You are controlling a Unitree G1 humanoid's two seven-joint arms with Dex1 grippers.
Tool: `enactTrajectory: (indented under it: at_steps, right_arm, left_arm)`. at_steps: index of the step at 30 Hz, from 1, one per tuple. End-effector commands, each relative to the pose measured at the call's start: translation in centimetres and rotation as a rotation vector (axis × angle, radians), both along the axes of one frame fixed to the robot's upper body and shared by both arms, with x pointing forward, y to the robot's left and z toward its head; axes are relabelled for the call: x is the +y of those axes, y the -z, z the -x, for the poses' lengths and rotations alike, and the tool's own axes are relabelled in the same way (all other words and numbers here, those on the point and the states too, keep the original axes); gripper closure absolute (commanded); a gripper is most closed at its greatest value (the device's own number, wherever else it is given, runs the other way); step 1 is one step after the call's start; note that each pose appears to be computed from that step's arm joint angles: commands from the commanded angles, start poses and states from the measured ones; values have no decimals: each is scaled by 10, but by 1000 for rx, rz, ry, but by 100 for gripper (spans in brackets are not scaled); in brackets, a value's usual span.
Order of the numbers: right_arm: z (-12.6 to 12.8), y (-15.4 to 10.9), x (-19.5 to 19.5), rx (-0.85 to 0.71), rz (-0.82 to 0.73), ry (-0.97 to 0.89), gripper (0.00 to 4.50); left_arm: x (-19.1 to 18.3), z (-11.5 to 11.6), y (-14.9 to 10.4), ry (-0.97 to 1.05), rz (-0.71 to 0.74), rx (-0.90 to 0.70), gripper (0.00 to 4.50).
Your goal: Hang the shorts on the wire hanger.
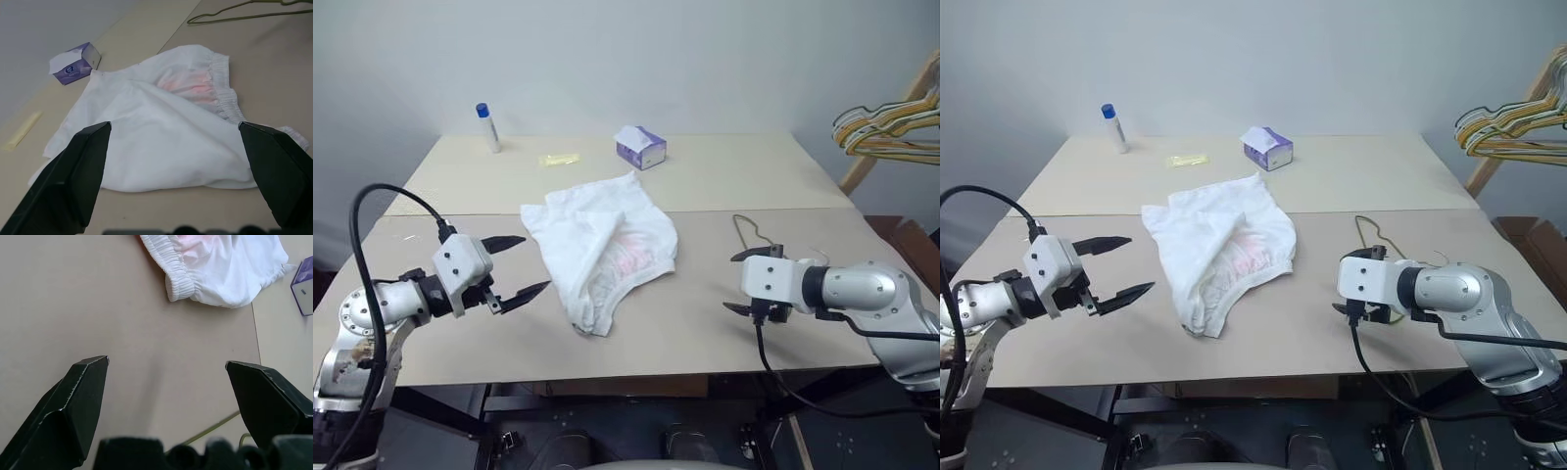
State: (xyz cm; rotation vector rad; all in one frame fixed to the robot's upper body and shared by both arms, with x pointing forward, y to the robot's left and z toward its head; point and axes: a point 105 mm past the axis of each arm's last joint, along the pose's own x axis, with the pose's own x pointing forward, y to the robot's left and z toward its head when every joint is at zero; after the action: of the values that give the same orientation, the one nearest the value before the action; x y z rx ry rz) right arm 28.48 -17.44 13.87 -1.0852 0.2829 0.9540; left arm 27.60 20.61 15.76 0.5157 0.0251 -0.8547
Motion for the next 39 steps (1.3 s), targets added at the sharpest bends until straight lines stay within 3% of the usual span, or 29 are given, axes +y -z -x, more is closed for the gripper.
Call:
enactTrajectory:
  at_steps: [1,14,24,27,30,35,39]
  right_arm:
    - [-3,-13,4,-52,-1,-24,2]
    - [-2,-12,4,-48,-4,-21,2]
    - [-4,-26,3,-109,-65,55,2]
    - [-2,-20,3,-107,-73,84,2]
    - [0,-16,4,-104,-77,96,2]
    - [0,-18,0,-112,-74,125,2]
    - [-1,-17,-2,-107,-57,121,2]
  left_arm:
    - [0,1,-17,-2,0,-57,0]
    - [-1,-1,-20,-25,19,-59,0]
    - [-29,-34,-35,-135,94,-28,0]
    - [-50,-52,-29,-204,66,4,0]
    - [-63,-75,-25,-338,145,65,0]
    - [-82,-90,-3,-454,169,149,0]
    - [-94,-99,22,-501,105,188,0]
